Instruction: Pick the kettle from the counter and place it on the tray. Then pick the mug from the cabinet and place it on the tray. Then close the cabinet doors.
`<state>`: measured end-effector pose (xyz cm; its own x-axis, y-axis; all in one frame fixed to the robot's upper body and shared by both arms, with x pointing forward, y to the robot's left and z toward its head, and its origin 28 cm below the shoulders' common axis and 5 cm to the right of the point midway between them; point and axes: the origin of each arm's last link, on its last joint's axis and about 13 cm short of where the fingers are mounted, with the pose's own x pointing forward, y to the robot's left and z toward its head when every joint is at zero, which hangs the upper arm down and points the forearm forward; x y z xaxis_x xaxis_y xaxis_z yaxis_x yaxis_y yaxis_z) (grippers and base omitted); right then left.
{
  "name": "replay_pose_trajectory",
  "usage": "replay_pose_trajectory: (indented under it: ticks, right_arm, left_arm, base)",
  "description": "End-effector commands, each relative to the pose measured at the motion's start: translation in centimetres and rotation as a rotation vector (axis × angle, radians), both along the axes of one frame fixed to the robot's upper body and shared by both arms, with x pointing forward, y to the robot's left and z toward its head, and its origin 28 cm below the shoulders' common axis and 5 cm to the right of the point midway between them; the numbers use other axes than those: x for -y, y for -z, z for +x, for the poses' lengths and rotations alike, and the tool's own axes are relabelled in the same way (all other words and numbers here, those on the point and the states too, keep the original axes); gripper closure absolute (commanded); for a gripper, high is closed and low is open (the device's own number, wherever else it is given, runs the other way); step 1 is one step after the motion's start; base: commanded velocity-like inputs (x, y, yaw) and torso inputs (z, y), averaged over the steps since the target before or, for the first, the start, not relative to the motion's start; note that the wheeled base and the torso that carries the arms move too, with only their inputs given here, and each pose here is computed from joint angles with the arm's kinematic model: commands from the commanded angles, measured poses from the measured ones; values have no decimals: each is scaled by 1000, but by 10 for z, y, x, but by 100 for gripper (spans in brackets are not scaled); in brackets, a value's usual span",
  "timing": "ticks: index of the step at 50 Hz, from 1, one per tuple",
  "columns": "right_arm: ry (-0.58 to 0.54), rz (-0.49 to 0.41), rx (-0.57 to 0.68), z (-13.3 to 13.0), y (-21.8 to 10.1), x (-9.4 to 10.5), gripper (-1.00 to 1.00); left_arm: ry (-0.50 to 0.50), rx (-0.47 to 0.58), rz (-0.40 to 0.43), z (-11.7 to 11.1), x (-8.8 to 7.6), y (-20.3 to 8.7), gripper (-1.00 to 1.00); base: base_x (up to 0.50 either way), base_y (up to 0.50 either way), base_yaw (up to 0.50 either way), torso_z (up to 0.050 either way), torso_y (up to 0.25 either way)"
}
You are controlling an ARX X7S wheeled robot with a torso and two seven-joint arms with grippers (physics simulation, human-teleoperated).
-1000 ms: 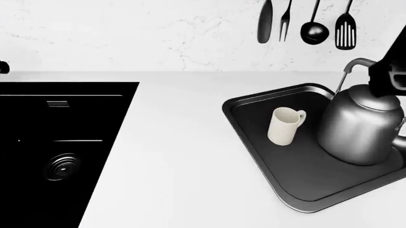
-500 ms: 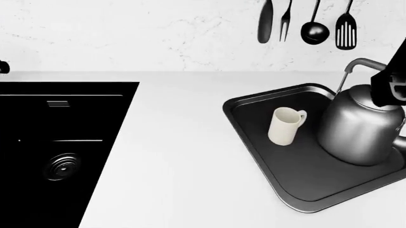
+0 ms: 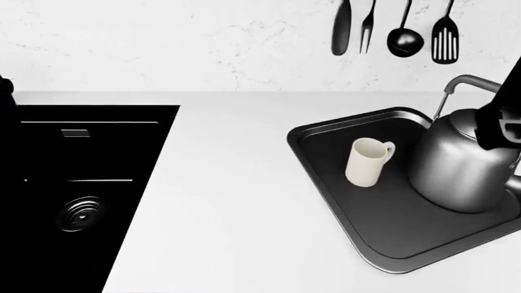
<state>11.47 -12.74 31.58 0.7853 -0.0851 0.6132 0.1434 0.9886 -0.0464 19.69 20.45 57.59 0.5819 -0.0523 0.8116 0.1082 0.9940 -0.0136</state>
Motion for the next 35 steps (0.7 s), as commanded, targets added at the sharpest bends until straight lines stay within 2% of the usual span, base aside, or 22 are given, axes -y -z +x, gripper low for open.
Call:
replay_pose_trajectory:
  ticks: [1, 13, 28, 32, 35]
  right_arm:
    - [-10, -2, -6, -2, 0, 1, -100]
    - [-7, 1, 1, -6, -4, 5, -100]
    - [-15, -5, 9, -9, -7, 3, -100]
    - [-17, -6, 8, -10, -6, 3, -100]
    - [-18, -7, 5, -9, -6, 2, -100]
  left_arm:
    - [254, 5, 225, -5, 49, -2, -100]
    - [309, -77, 288, 10, 67, 14, -100]
    - [325, -240, 307, 38, 74, 38, -100]
    - [383, -321, 305, 44, 76, 45, -100]
    - [403, -341, 324, 48, 77, 50, -100]
  base:
    - [0, 0, 0, 0, 0]
    - [0, 0, 0, 1, 0]
    - [0, 0, 0, 0, 0]
    - [0, 0, 0, 0, 0]
    - [0, 0, 0, 0, 0]
